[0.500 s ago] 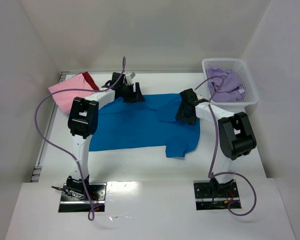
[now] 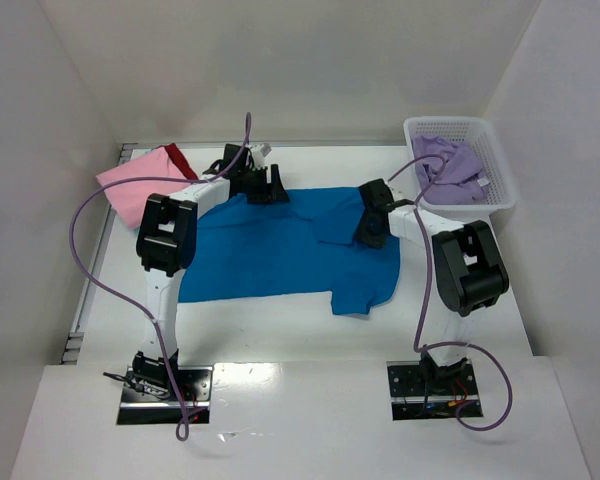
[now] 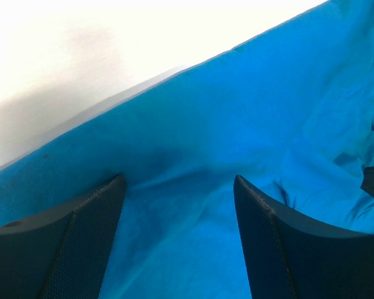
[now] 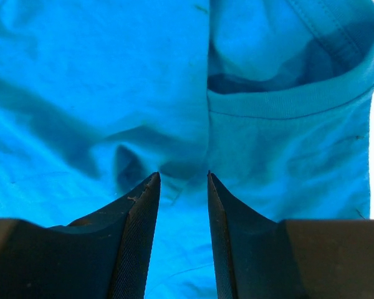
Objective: Fold and stack the t-shirts
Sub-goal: Fold the flattened tshirt in 1/3 of the way
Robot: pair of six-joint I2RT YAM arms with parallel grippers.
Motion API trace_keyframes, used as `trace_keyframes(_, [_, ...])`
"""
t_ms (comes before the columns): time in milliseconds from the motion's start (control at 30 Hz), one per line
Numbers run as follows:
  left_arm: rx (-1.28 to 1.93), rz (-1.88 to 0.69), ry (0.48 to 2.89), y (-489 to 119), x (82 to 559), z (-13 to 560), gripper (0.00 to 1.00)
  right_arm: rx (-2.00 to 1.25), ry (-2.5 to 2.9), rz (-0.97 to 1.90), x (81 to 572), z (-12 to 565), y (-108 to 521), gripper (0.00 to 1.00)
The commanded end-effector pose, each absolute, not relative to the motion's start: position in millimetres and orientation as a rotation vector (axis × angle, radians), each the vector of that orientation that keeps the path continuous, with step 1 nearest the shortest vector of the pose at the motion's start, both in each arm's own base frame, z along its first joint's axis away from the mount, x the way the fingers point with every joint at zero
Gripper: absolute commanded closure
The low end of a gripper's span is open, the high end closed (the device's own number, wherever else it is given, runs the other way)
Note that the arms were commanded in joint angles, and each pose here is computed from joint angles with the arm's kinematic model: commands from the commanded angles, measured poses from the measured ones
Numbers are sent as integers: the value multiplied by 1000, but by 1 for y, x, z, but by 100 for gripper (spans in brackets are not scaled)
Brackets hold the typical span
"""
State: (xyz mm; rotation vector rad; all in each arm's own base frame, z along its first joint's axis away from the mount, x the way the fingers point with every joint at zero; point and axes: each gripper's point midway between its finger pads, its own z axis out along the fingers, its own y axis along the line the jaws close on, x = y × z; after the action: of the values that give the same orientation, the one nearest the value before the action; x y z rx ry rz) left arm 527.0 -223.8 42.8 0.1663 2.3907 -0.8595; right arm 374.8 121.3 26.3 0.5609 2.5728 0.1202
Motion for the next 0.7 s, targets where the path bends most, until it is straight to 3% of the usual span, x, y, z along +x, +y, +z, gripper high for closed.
trace_keyframes(0, [149, -783, 2479, -206, 523, 6, 21, 575, 2538, 131, 385, 27, 124, 58])
trace_keyframes(133, [149, -783, 2479, -206, 523, 6, 21, 564, 2551, 120, 385, 20, 123, 64])
trace_keyframes(433, [147, -782, 2488, -206, 522, 5, 21, 577, 2507, 68, 391, 27, 115, 99])
trace_keyframes(667, [147, -782, 2488, -206, 521, 5, 21, 597, 2469, -39, 388, 38, 98, 100])
